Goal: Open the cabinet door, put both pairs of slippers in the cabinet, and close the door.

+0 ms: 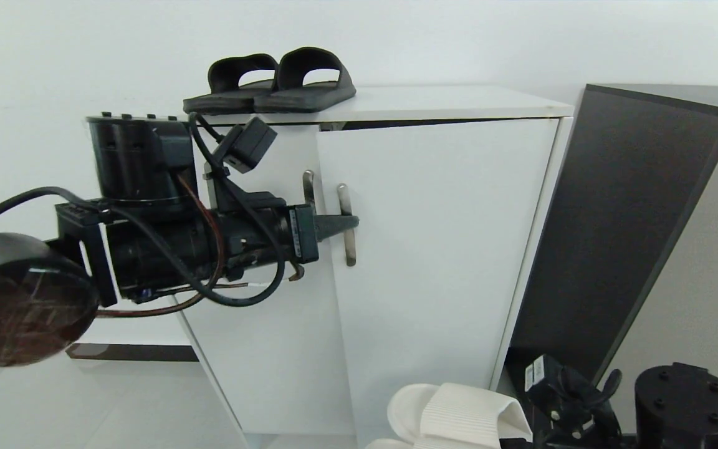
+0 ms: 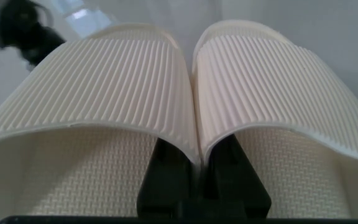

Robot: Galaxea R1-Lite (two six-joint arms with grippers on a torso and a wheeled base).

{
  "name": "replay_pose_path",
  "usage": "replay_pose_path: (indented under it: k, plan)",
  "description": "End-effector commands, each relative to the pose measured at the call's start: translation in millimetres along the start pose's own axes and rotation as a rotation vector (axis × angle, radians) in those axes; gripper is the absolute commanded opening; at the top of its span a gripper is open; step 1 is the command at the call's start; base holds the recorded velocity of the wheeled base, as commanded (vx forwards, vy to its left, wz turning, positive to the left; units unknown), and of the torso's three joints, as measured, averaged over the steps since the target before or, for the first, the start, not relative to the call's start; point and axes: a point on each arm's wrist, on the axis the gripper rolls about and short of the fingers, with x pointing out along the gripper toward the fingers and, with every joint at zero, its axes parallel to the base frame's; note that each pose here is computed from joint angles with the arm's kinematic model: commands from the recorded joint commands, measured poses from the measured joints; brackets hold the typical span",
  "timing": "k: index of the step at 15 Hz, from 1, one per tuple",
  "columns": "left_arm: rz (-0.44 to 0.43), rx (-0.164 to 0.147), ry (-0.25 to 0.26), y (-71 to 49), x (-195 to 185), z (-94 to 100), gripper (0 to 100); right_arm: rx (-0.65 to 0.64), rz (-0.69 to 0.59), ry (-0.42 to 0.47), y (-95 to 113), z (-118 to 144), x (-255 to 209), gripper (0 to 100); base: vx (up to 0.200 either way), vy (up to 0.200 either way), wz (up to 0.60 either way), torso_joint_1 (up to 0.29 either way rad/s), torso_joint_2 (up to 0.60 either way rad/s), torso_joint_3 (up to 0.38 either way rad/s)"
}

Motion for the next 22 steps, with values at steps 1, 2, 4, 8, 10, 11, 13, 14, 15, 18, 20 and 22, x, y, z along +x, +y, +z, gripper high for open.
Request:
replay_pose_path:
  k: [1, 2, 4, 8, 10, 11, 13, 14, 15, 18, 20, 22]
  plan:
    - [-0.043, 0.021, -0.031, -25.6, -38.0, -5.0, 0, -0.002, 0.058, 0.01, 3.4, -9.6, -9.2, 0, 0.0, 0.0, 0.0, 0.0, 0.0, 0.0]
    - [-0.051, 0.024, -0.033, -30.4, -48.6, -9.3, 0, -0.008, 0.087, 0.001, 4.9, -11.4, -12.3, 0, 0.0, 0.0, 0.0, 0.0, 0.0, 0.0]
    - [-0.063, 0.034, -0.057, -38.0, -73.5, -14.8, 0, -0.015, 0.105, -0.012, 6.0, -11.9, -14.6, 0, 0.0, 0.0, 0.0, 0.0, 0.0, 0.0]
    - [-0.029, 0.031, -0.111, -35.7, -95.0, -11.2, 0, -0.042, 0.104, -0.001, 4.8, -14.2, -12.5, 0, 0.0, 0.0, 0.0, 0.0, 0.0, 0.0]
    - [0.039, 0.015, -0.105, -16.6, -79.5, -3.1, 0, -0.05, 0.104, 0.0, 5.0, -14.6, -13.1, 0, 0.0, 0.0, 0.0, 0.0, 0.0, 0.0]
    - [0.067, 0.002, -0.101, -7.3, -71.2, 0.6, 0, -0.05, 0.102, 0.0, 5.0, -14.6, -13.1, 0, 0.0, 0.0, 0.0, 0.0, 0.0, 0.0]
    - [0.101, -0.048, -0.071, 14.0, -39.9, 5.7, 0, -0.052, 0.1, -0.002, 5.0, -14.3, -13.3, 0, 0.0, 0.0, 0.0, 0.0, 0.0, 0.0]
    - [0.098, -0.063, -0.079, 18.7, -30.9, 6.3, 0, -0.052, 0.1, -0.002, 5.0, -14.3, -13.3, 0, 0.0, 0.0, 0.0, 0.0, 0.0, 0.0]
    - [0.094, -0.059, -0.095, 23.4, -22.5, 5.5, 0, -0.052, 0.098, -0.002, 5.0, -14.3, -13.3, 0, 0.0, 0.0, 0.0, 0.0, 0.0, 0.0]
    - [0.087, -0.054, -0.101, 34.5, 1.2, 1.6, 0, -0.052, 0.101, -0.002, 5.1, -14.4, -13.3, 0, 0.0, 0.0, 0.0, 0.0, 0.0, 0.0]
    - [0.077, -0.056, -0.086, 34.3, 8.5, -1.6, 0, -0.051, 0.103, -0.001, 5.3, -14.2, -13.0, 0, 0.0, 0.0, 0.0, 0.0, 0.0, 0.0]
    - [0.049, -0.054, -0.079, 25.0, 12.1, -4.9, 0, -0.051, 0.11, 0.0, 6.9, -14.3, -12.7, 0, -0.1, 0.0, 0.0, 0.001, 0.0, -0.001]
